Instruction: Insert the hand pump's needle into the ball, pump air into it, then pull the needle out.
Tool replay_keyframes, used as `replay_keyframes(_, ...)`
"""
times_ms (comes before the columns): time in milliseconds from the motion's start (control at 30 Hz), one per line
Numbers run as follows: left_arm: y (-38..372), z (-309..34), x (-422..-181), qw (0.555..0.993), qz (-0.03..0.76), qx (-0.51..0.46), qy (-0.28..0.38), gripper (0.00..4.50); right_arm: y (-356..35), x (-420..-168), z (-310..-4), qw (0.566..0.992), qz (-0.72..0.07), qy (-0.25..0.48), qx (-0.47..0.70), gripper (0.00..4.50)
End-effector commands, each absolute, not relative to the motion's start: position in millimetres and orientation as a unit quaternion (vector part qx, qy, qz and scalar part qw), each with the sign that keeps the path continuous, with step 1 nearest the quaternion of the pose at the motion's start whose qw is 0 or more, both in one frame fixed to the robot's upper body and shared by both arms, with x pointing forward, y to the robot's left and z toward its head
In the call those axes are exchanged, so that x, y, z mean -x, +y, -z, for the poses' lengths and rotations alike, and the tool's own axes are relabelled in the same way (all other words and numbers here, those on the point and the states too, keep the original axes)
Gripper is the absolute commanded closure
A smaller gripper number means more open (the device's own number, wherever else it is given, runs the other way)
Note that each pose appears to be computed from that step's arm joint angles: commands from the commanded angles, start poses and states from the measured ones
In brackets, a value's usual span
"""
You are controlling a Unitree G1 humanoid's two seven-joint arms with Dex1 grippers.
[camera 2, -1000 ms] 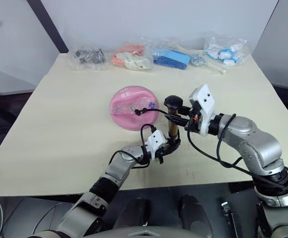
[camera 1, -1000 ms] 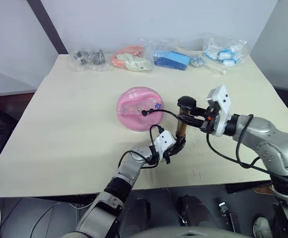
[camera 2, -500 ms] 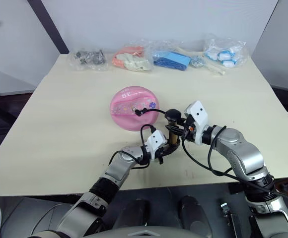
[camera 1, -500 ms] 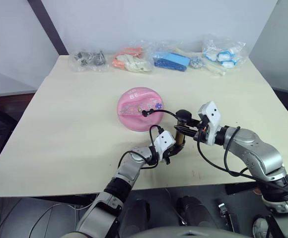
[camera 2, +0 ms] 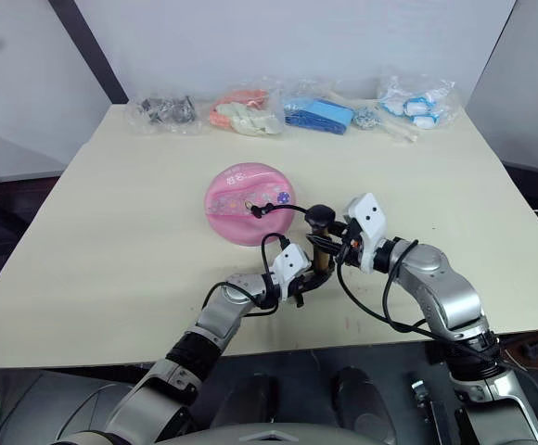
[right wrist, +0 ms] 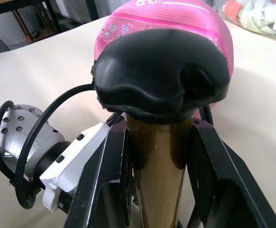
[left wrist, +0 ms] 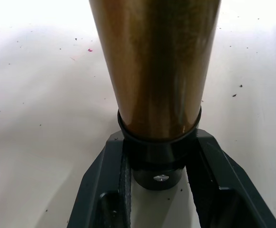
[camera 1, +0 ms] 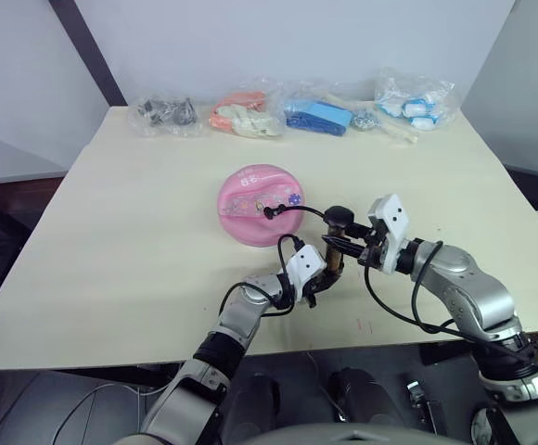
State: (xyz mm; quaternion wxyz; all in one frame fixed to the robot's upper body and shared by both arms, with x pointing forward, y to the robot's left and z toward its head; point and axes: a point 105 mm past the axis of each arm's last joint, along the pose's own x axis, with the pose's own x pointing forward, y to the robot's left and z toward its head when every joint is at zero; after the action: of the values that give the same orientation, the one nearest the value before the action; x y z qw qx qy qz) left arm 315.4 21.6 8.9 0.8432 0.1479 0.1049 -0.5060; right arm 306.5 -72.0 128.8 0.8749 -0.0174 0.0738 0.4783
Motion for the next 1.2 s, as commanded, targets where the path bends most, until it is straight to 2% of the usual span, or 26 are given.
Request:
replay_keyframes(33,29.4,16.9,-303.1,0.831,0.511,-0.156,0.155,3.4,-74.5,-304.1,-168.1,0.872,-0.487,0.046,0.017,3.49)
replay_keyframes(233,29.1,18.2,-303.1,0.831,0.511,-0.156,0.156,3.4,-82.3,-297.2,-224.8,0.87,-0.492,-0.002,0.026,3.49)
replay_keyframes(500,28.4,18.0,-304.3,0.832,0.51,-0.155,0.154,3.4,-92.7,-290.5,-269.4,0.87,-0.49,-0.039,0.036,3.49)
replay_keyframes(567,28.5,18.0,-304.6,0.832,0.51,-0.155,0.154,3.4,-94.5,-291.5,-270.0,0.872,-0.486,-0.039,0.037,3.49)
replay_keyframes(767,28.1,16.7,-305.3,0.832,0.511,-0.155,0.153,3.4,-86.8,-293.6,-210.5,0.876,-0.48,0.029,0.02,3.49)
replay_keyframes(900,28.8,15.3,-306.5,0.832,0.51,-0.156,0.151,3.4,-81.0,-293.1,-155.4,0.876,-0.475,0.089,0.004,3.49)
replay_keyframes(1200,31.3,14.2,-306.6,0.834,0.508,-0.157,0.15,3.4,-70.7,-285.9,-61.0,0.864,-0.468,0.183,0.013,3.49)
